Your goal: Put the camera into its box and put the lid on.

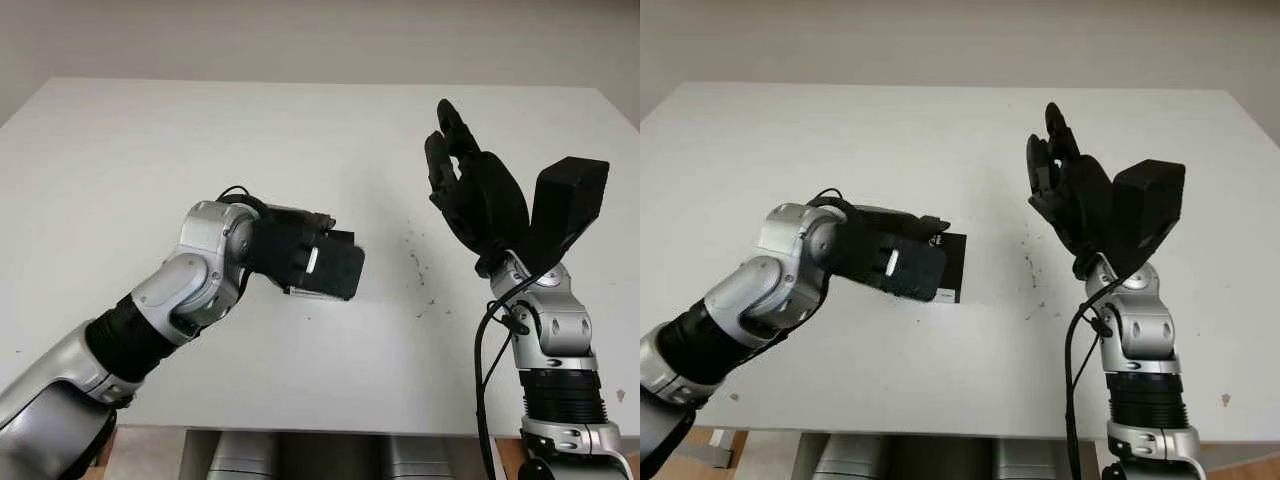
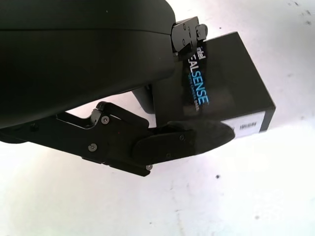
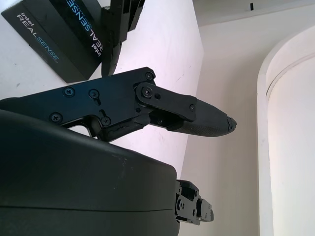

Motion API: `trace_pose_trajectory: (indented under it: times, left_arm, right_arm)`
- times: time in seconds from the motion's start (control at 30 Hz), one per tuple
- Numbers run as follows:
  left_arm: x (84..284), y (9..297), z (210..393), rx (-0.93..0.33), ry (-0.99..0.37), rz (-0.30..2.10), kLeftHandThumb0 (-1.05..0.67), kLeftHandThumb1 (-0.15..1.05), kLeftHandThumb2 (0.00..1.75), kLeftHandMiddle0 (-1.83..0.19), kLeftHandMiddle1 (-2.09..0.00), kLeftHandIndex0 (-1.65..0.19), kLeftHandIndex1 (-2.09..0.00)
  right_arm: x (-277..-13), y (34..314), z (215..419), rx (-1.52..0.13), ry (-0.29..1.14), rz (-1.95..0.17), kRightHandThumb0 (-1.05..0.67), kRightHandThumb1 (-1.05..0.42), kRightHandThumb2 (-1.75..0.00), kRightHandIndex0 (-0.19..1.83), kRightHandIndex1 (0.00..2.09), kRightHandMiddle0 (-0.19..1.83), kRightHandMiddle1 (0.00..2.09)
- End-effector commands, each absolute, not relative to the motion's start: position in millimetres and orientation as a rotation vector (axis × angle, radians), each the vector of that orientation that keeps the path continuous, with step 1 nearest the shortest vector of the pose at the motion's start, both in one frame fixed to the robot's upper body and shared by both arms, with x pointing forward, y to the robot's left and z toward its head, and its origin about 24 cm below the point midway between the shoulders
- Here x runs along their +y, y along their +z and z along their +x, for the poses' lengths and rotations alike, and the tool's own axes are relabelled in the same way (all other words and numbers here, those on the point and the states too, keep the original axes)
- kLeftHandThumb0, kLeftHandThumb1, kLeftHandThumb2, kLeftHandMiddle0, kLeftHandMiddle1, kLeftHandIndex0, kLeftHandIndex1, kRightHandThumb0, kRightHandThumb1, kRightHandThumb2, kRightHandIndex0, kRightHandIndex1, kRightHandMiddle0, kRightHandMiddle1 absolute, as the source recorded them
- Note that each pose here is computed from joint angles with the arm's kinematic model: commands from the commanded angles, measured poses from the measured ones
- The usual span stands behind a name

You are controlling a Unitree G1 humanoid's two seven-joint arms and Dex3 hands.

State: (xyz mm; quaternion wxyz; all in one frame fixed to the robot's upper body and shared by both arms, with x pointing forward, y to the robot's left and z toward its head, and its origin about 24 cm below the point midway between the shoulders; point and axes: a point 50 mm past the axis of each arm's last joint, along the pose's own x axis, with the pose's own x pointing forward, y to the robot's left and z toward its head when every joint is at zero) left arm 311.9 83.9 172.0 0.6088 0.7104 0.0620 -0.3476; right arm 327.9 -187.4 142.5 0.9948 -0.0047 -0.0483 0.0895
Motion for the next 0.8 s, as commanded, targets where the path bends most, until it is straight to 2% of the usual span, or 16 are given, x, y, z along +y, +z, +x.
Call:
trace_pose_trajectory:
  times: [0.0, 0.2, 0.4, 0.57, 0.77]
  left_arm:
    - [79.6, 164.3, 305.6, 0.145, -0.86, 1.66, -0.74, 1.05, 0.62, 0.19, 0.0, 0.19, 0.0]
    - [83.2, 158.1, 303.6, 0.122, -0.854, 1.636, -0.75, 1.05, 0.61, 0.19, 0.0, 0.19, 0.0]
    - [94.2, 159.4, 309.5, 0.074, -0.785, 1.608, -0.78, 1.05, 0.65, 0.19, 0.0, 0.19, 0.0]
    - [107.3, 164.3, 318.0, 0.003, -0.661, 1.48, -0.77, 1.05, 0.69, 0.19, 0.0, 0.19, 0.0]
    - [127.4, 169.8, 321.1, 0.021, -0.54, 1.213, -0.73, 1.05, 0.63, 0.19, 0.0, 0.19, 0.0]
  right_arm:
    - [-189.0, 143.2, 327.2, -0.108, 0.18, -0.019, -0.63, -1.05, -0.67, -0.17, 0.05, -0.16, 0.05]
    - [-190.2, 143.5, 327.2, -0.105, 0.179, -0.019, -0.63, -1.05, -0.67, -0.16, 0.05, -0.16, 0.05]
    - [-192.4, 143.8, 326.4, -0.103, 0.18, -0.029, -0.62, -1.05, -0.68, -0.16, 0.05, -0.15, 0.06]
    - [-194.0, 145.2, 325.1, -0.114, 0.19, -0.056, -0.62, -1.05, -0.7, -0.16, 0.05, -0.15, 0.05]
    - [-193.0, 148.4, 320.3, -0.138, 0.183, -0.103, -0.65, -1.05, -0.7, -0.15, 0.06, -0.14, 0.06]
